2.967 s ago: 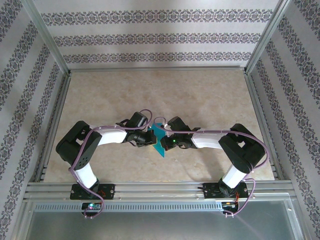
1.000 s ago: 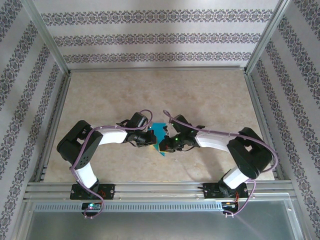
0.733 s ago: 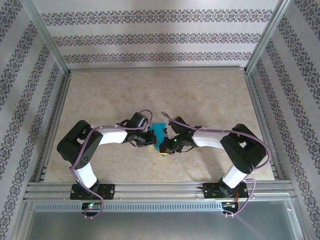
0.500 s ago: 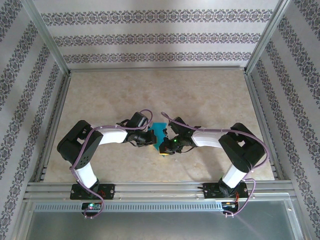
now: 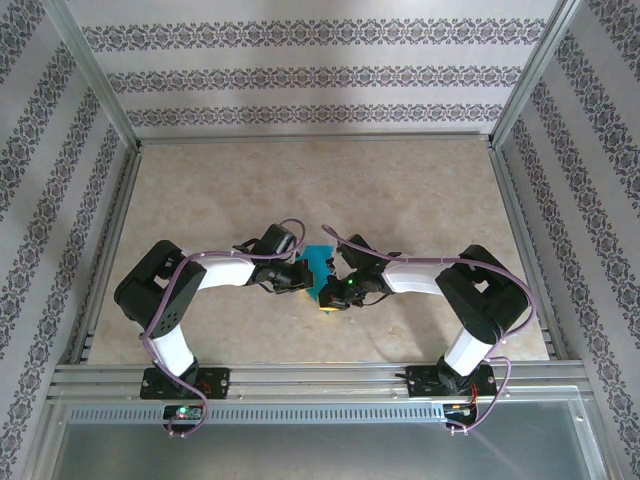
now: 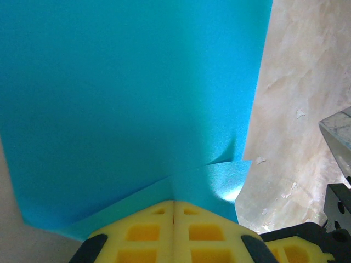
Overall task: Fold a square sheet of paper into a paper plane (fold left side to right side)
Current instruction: Third fold the triangle at the center of the table.
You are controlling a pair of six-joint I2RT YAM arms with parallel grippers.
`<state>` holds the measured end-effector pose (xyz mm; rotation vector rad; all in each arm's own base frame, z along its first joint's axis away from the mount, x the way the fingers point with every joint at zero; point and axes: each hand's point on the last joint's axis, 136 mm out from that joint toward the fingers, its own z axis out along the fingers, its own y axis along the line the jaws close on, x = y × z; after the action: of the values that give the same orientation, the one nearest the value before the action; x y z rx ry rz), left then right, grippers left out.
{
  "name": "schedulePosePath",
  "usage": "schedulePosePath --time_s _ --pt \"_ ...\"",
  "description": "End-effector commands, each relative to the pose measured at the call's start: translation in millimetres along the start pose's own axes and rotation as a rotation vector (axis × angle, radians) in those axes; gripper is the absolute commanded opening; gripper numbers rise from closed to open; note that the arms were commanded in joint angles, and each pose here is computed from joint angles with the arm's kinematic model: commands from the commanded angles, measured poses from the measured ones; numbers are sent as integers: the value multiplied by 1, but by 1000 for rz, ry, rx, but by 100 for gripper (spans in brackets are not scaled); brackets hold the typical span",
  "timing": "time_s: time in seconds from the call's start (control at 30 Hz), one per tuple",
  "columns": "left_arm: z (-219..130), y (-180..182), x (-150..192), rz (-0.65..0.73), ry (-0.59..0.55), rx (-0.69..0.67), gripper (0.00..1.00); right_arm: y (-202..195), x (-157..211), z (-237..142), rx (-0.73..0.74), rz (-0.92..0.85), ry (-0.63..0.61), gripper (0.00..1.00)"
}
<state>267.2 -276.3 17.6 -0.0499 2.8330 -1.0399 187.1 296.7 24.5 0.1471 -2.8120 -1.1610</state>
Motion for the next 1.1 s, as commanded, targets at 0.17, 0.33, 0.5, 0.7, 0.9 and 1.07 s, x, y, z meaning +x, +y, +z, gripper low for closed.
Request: schedulePosePath --time_s 0.17,0.33,0.5,0.7,0.9,1.07 --pt "7 28 13 -30 40 -115 0 -12 4 6 45 28 15 0" --pt "7 27 13 -30 41 -115 0 -14 4 6 54 31 12 0" --pt "7 27 13 -28 40 -114 0 -16 4 6 64 31 11 0" --pt "7 27 12 -28 39 -117 0 -19 7 7 69 38 21 0" --pt "7 28 12 -27 41 -120 0 -26 10 9 87 51 33 0" --pt "6 28 12 -29 39 -126 0 -31 14 10 102 61 45 0"
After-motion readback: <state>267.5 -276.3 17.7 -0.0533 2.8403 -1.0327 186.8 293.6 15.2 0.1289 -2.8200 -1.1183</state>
